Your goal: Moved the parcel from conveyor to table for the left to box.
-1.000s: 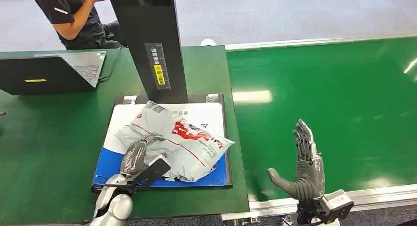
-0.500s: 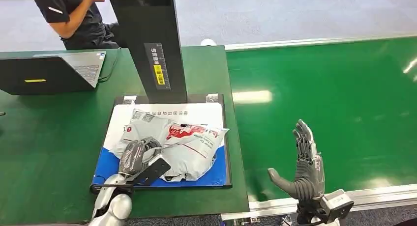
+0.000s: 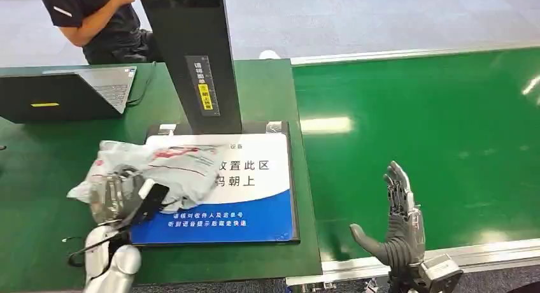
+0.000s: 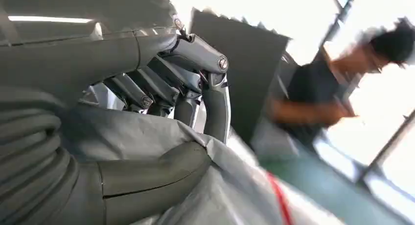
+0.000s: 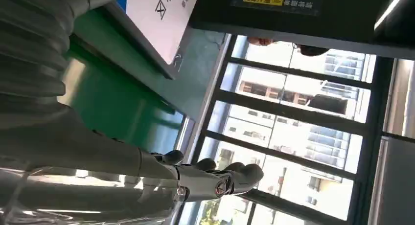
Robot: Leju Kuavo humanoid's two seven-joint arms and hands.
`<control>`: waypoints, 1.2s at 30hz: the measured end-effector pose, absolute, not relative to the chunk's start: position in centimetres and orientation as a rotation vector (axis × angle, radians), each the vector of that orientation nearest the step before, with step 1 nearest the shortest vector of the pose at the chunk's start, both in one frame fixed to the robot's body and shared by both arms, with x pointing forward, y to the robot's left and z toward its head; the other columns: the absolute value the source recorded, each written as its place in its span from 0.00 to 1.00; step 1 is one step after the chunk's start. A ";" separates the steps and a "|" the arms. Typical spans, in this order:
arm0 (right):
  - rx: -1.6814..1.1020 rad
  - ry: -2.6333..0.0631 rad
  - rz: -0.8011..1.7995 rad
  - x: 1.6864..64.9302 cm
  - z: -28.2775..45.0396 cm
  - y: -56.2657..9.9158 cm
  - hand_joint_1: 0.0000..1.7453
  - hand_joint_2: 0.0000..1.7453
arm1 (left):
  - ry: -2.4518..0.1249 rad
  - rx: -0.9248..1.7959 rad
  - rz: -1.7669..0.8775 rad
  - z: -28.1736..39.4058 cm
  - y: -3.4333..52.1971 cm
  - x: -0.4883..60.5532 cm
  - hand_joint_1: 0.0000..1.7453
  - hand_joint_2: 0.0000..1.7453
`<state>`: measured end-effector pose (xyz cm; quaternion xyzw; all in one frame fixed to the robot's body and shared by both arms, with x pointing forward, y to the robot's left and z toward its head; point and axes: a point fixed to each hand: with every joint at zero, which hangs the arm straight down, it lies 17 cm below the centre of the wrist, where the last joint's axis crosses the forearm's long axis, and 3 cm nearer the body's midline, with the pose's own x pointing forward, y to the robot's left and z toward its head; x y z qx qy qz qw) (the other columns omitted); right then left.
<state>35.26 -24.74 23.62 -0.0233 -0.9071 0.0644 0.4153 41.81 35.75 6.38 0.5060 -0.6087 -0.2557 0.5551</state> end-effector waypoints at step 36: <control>-0.104 -2.278 0.115 34.1 24.0 -26.7 0.00 1.00 | -1.039 1.730 -0.344 12.1 59.7 35.5 0.00 1.00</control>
